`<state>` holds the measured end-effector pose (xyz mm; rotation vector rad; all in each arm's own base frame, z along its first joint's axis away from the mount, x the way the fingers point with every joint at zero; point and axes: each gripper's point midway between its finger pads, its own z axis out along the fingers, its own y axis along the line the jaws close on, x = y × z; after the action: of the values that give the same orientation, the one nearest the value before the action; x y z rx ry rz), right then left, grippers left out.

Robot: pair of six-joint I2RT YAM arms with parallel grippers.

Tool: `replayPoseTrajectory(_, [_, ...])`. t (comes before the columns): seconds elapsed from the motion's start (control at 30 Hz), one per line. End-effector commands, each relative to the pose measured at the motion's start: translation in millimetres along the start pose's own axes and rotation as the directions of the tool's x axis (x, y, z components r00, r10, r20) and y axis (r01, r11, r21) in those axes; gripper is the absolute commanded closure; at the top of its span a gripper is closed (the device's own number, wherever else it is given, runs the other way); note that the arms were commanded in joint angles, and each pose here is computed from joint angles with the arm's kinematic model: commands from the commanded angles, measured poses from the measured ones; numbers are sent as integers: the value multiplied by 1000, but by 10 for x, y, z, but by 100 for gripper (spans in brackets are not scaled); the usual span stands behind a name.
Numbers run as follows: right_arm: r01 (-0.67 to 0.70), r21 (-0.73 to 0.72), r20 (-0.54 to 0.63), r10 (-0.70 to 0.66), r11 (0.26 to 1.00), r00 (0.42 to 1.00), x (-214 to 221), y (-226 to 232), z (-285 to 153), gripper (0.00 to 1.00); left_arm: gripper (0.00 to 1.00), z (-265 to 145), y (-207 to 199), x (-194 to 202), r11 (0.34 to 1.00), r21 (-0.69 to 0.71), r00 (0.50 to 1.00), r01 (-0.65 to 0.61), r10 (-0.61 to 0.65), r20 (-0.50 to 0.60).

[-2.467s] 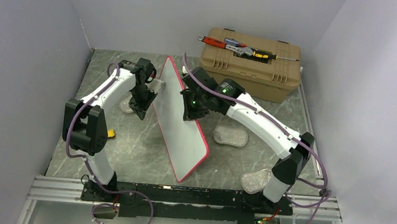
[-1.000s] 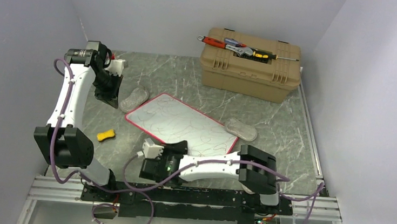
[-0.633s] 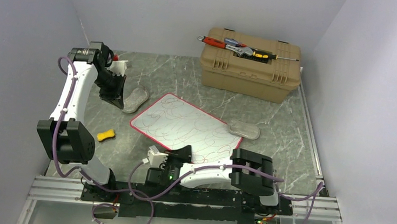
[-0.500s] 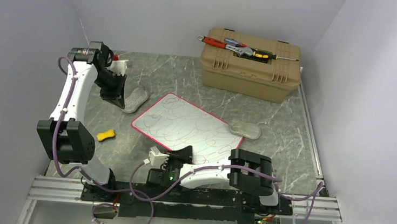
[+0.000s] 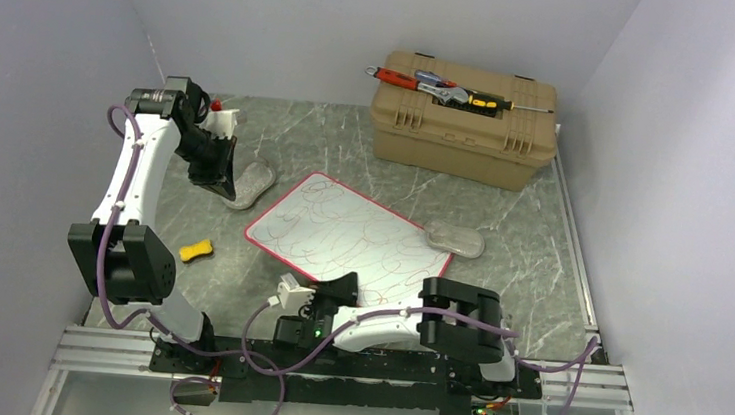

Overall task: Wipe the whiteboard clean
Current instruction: Place the whiteboard at the center of the board.

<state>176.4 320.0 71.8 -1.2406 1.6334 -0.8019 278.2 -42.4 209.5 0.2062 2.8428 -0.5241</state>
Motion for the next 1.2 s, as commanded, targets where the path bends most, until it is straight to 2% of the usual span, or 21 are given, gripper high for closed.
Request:
replayPoseTrajectory(0.0, [-462, -469, -163, 440, 753, 883, -316, 1174, -208, 100, 100, -139, -113, -66, 999, 28, 998, -40, 39, 57])
replayPoseTrajectory(0.5, [-449, -494, -186, 414, 744, 891, -207, 1428, -264, 100, 100, -107, -148, -67, 997, 60, 998, -46, 43, 51])
replayPoseTrajectory(0.93, [-478, -526, -234, 421, 703, 876, -28, 1564, -402, 100, 100, -39, -160, -119, 996, 87, 999, -33, 30, 42])
replayPoseTrajectory(0.97, [-478, -527, -236, 420, 702, 876, -17, 1562, -421, 99, 100, -27, -147, -118, 996, 86, 999, -30, 27, 37])
replayPoseTrajectory(1.13, [-490, -551, -243, 432, 675, 869, 27, 1518, -515, 65, 99, 25, -144, -112, 995, 97, 999, -26, 24, 26])
replayPoseTrajectory(1.17, [-492, -558, -241, 436, 669, 867, 6, 1500, -535, 55, 99, 31, -143, -115, 995, 98, 999, -24, 21, 25])
